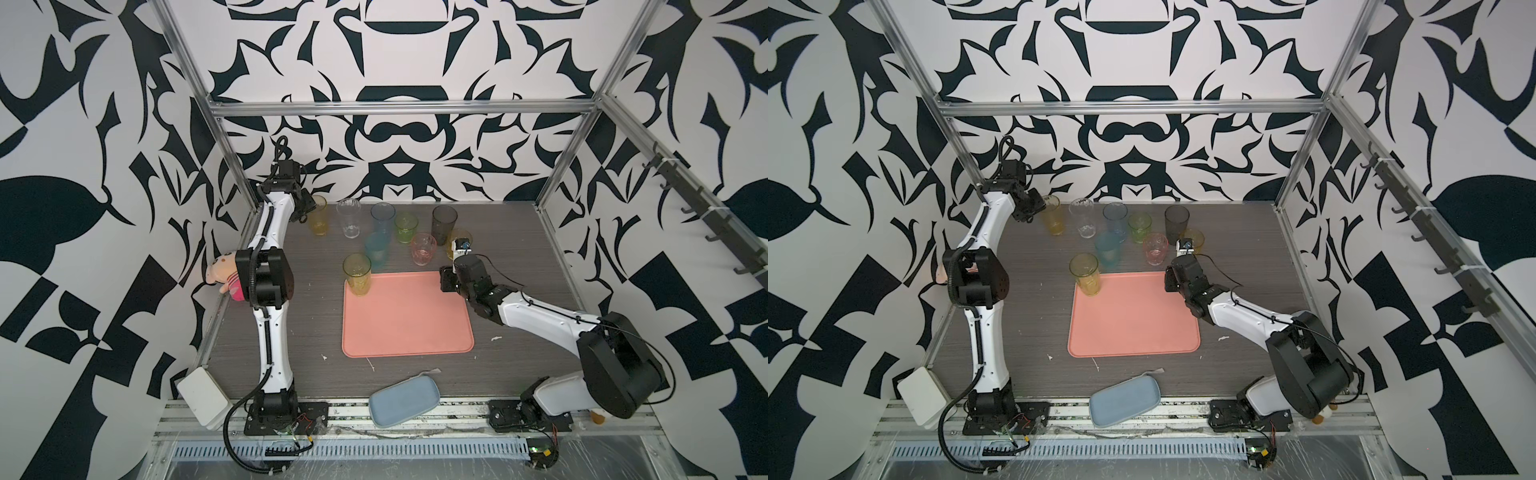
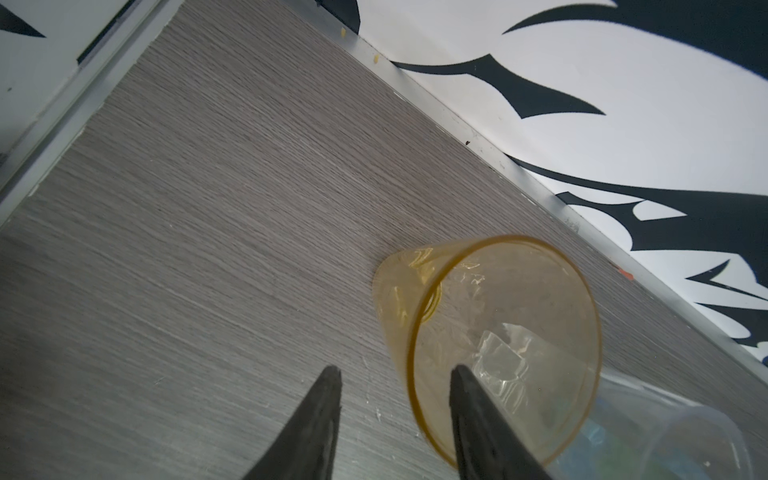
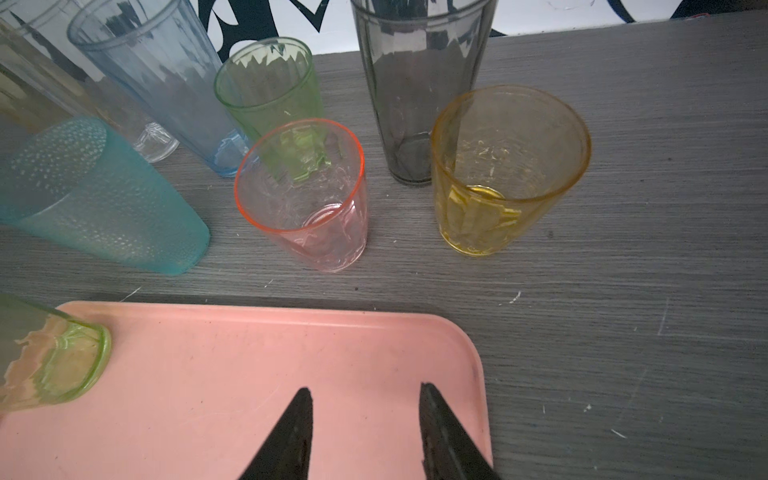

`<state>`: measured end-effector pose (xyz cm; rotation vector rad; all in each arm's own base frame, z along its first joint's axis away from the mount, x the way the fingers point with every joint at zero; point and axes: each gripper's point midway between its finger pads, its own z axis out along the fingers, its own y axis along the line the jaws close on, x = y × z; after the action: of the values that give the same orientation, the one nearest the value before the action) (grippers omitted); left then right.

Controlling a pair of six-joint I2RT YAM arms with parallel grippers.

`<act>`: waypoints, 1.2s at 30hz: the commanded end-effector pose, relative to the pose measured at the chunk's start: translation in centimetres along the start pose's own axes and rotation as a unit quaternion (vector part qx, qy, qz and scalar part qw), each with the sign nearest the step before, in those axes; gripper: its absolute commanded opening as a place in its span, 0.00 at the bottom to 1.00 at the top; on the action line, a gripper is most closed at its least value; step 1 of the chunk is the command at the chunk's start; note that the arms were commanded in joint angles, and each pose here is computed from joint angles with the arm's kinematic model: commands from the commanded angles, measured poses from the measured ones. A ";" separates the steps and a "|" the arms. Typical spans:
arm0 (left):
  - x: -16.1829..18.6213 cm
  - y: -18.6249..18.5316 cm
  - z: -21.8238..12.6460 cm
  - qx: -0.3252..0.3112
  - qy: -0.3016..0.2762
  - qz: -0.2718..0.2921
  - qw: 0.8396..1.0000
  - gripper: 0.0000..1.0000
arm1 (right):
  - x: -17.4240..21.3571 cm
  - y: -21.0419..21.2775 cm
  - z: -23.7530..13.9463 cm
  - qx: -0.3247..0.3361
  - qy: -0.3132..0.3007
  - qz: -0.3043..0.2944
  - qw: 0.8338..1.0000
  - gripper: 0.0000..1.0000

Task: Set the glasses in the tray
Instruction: 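Lower the left gripper and close it on the yellow glass rim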

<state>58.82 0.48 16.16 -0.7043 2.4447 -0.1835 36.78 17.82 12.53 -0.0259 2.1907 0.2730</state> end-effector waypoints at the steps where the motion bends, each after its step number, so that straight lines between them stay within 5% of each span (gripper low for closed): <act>1: 0.0 0.2 0.7 -0.003 0.008 0.000 1.000 0.45 | -2.5 0.9 -0.8 -0.016 -0.032 0.009 0.999 0.45; 36: 0.2 0.3 1.7 -0.003 0.016 0.005 1.000 0.10 | -2.4 0.9 -0.7 -0.013 -0.026 0.010 1.000 0.45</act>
<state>59.72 0.41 14.81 -0.6926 2.4631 -0.1913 36.73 17.90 12.48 -0.0288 2.1938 0.2789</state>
